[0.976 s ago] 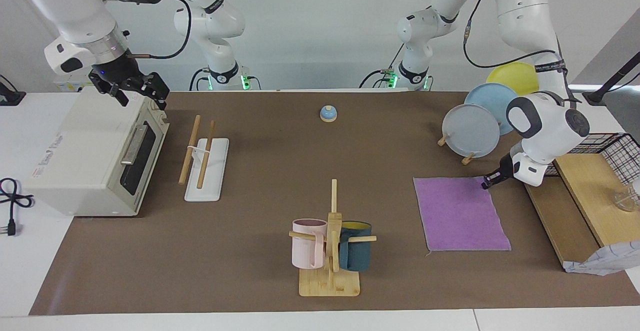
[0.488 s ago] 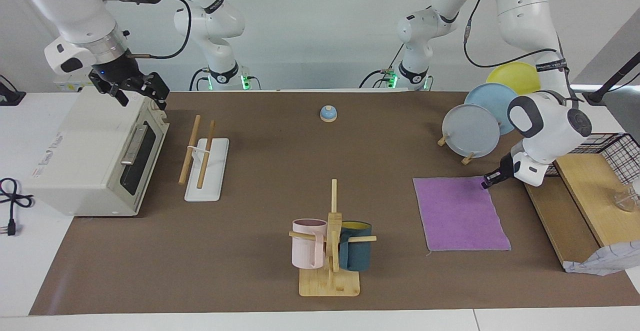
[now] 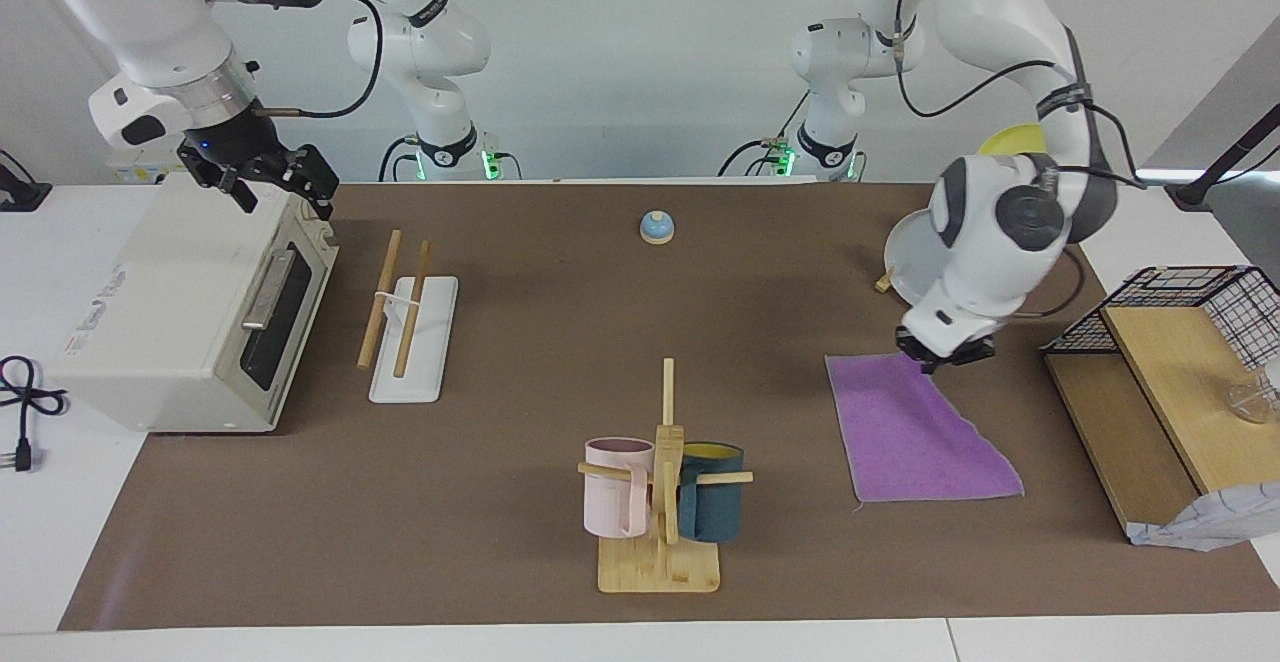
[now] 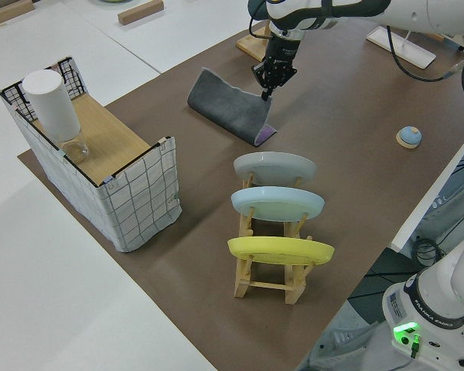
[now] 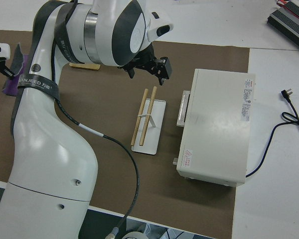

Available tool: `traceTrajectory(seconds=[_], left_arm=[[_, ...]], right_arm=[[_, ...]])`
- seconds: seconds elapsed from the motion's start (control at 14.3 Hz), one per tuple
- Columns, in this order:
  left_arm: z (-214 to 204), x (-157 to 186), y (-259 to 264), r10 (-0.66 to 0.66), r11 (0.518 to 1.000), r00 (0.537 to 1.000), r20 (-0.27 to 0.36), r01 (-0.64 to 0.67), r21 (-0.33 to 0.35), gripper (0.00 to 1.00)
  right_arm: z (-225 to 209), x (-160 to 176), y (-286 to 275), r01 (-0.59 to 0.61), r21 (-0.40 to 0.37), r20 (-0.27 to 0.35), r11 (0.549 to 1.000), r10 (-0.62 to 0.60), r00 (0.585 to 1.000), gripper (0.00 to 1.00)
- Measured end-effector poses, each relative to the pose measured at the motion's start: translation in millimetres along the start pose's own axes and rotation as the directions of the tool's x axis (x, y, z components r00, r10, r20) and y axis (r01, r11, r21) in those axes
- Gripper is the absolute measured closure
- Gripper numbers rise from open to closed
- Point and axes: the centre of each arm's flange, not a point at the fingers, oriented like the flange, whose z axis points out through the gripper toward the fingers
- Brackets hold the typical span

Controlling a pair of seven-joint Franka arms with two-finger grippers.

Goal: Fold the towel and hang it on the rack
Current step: 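Grasp the towel edge with the left gripper and lift it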

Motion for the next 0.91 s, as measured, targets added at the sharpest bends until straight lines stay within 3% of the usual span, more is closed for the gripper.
traceTrajectory(seconds=[0.21, 0.28, 0.49, 0.7, 0.84, 0.91], left_arm=[[41, -12, 11, -0.023, 1.0, 1.0, 0.002, 0.023, -0.002, 0.98], [45, -14, 7, -0.043, 0.999, 0.999, 0.006, 0.043, -0.002, 0.92], [34, -18, -12, -0.13, 0.99, 0.991, 0.022, 0.131, -0.045, 0.57], [-3, -25, -71, -0.242, 0.948, 0.97, 0.001, 0.237, -0.214, 0.23], [-3, -37, -124, -0.292, 0.911, 0.956, -0.037, 0.266, -0.314, 0.02], [6, -42, -143, -0.309, 0.897, 0.949, -0.057, 0.271, -0.349, 0.0]], right_arm=[[0, 0, 0, 0.0, 0.0, 0.0, 1.0, 0.0, 1.0, 0.0], [0, 0, 0, 0.0, 0.0, 0.0, 1.0, 0.0, 1.0, 0.0], [0, 0, 0, 0.0, 0.0, 0.0, 1.0, 0.0, 1.0, 0.0], [0, 0, 0, 0.0, 0.0, 0.0, 1.0, 0.0, 1.0, 0.0], [0, 0, 0, 0.0, 0.0, 0.0, 1.0, 0.0, 1.0, 0.0], [0, 0, 0, 0.0, 0.0, 0.0, 1.0, 0.0, 1.0, 0.0]])
